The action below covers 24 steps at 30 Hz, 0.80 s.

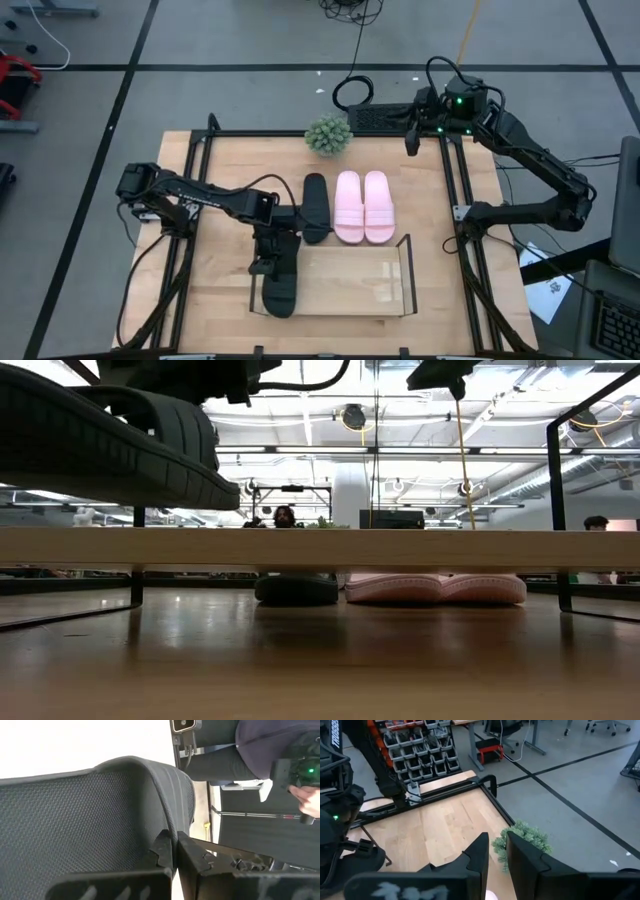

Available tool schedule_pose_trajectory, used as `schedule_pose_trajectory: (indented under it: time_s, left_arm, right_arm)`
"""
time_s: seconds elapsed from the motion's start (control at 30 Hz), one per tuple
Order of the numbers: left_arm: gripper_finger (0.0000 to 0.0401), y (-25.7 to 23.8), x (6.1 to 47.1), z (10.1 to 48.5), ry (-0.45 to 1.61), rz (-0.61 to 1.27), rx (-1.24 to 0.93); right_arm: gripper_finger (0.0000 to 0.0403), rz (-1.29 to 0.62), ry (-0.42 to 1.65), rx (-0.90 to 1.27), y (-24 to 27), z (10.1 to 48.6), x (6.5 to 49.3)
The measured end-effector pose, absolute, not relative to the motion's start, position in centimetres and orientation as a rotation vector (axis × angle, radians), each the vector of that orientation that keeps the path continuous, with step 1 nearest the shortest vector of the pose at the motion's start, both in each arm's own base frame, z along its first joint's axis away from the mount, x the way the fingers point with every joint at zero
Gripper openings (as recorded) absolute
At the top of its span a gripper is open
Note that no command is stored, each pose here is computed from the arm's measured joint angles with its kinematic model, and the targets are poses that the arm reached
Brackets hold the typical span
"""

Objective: Pick and place slides into the shelf
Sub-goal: Put the left black slipper on the shelf

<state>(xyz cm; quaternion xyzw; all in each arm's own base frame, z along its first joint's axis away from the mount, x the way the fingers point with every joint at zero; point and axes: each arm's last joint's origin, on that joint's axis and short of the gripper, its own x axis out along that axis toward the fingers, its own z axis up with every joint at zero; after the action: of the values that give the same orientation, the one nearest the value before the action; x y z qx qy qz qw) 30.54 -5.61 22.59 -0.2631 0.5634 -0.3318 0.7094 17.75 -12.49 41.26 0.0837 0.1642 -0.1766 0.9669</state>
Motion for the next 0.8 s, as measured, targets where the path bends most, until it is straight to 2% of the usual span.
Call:
schedule_pose_trajectory:
  time_s: [0.3,0.8]
  left_arm:
    - [0.0,-5.8,31.7,20.2,1.314,-0.736,-0.67]
    - [0.0,-5.8,32.0,20.1,1.305,-0.703,-0.66]
  right_arm:
    - [0.0057,-0.358,0.327,0.167,-12.5,41.3,17.8]
    - [0.0057,-0.355,0.33,0.156,-12.5,41.3,17.8]
